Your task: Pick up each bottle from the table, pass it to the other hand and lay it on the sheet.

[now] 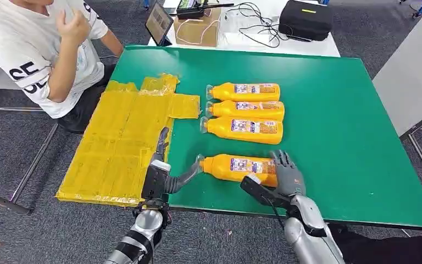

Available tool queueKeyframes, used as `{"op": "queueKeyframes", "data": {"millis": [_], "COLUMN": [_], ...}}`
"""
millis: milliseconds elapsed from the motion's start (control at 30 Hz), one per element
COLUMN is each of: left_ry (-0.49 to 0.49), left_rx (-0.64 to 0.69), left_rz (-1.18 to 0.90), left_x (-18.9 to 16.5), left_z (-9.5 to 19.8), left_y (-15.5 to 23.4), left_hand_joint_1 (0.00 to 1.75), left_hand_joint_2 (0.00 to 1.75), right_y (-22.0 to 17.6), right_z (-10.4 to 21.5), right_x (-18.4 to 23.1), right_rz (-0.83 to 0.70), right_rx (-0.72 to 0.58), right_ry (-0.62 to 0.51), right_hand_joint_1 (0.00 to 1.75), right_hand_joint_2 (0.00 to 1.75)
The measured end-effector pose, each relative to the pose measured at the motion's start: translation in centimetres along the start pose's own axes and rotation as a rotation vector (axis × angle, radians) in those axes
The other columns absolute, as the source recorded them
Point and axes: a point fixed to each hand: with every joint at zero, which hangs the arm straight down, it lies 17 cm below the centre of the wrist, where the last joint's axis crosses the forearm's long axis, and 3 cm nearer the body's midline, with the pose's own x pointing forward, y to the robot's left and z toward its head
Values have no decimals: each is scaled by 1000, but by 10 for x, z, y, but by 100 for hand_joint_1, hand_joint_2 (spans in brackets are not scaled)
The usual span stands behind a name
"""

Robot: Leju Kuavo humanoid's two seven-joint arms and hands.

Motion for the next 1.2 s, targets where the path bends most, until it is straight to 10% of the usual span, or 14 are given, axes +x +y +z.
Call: {"op": "queueKeyframes", "data": {"millis": [33,600,1200], "left_ry": [2,17,86], "left_rx": [-2,-11,-25], "left_rz": [0,16,64], "left_x": [-1,-9,-27], "left_z": [0,2,-8], "left_y": [0,1,11], "left_hand_joint_1": [0,0,0], "left_hand_joint_2": [175,175,175], "right_y": [3,18,-36], "right_z": [-4,-24,23], "right_x": [0,-6,116], "right_rz": [12,1,-793], "right_rx": [17,153,-216], "right_ry": [-2,-19,-215], "right_hand_joint_1": [175,175,175], "right_hand_joint_2": [175,175,175]}}
